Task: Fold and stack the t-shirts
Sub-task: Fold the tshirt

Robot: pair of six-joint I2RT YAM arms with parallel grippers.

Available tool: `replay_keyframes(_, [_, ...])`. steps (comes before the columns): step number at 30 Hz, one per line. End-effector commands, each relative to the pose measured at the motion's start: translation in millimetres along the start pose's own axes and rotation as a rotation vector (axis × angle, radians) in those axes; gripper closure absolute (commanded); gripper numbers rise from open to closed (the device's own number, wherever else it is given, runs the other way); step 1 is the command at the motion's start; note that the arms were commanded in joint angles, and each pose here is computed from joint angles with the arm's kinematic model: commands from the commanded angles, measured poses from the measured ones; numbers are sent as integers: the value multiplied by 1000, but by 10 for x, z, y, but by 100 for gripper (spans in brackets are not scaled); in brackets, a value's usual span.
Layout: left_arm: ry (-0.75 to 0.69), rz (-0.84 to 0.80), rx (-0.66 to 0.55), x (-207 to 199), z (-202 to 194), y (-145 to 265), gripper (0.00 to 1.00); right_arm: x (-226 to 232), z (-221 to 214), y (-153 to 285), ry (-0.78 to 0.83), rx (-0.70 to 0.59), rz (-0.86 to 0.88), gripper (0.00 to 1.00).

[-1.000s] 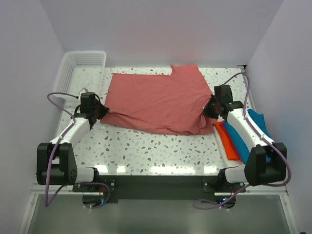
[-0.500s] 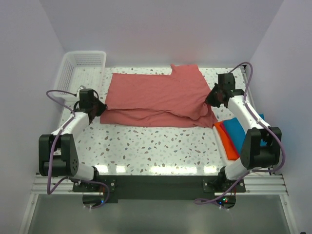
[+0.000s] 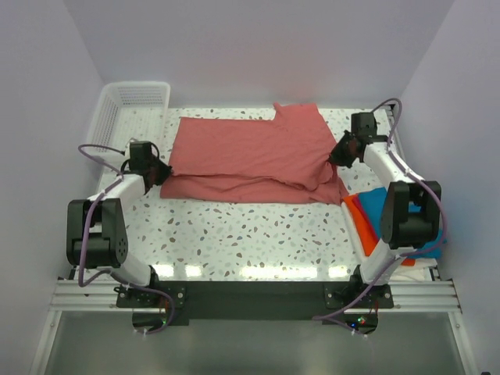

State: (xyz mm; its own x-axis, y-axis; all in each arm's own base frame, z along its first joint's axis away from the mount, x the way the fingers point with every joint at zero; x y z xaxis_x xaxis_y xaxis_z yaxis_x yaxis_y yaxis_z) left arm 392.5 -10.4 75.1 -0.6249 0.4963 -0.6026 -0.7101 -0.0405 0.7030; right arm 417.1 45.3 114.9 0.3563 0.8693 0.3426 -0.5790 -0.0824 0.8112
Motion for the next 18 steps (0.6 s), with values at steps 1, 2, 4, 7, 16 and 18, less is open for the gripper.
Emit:
replay_keyframes(1, [4,-96,-72,-348,281,-98,100,203,362,-10,-7,-58,64,100])
replay_keyframes(2, [0,-99,-76,-373,306,-126,100,252,432,-63,-1,-56,73,100])
replay_keyframes(4, [-5,-88,-71,-350,302,-214,100,281,466,-125,3,-43,76,100])
replay_keyframes(7, [-11,-101,-41,-363,250,-292,77,345,568,-220,14,-34,83,92])
replay_keyframes(16, [-32,-159,-49,-490,295,-128,28,350,663,-128,68,-52,68,23])
replay_keyframes(18, [-34,-175,-52,-525,300,-61,27,327,646,-58,83,-53,55,22])
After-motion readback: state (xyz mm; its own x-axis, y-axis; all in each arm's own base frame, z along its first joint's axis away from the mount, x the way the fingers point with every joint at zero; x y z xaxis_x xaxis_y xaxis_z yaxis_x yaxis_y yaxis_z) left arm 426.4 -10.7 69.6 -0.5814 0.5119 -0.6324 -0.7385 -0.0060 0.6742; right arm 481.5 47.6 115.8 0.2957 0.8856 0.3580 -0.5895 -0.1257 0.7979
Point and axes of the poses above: each gripper's point midway between its finger pads, its own y axis back along the fingers, its own x axis along the line the jaws close on, z = x × y, the point moved 1 cm from there along y, back along the fingers, and after that the axes turned 9 degrees about y, right-handed, at the moved point
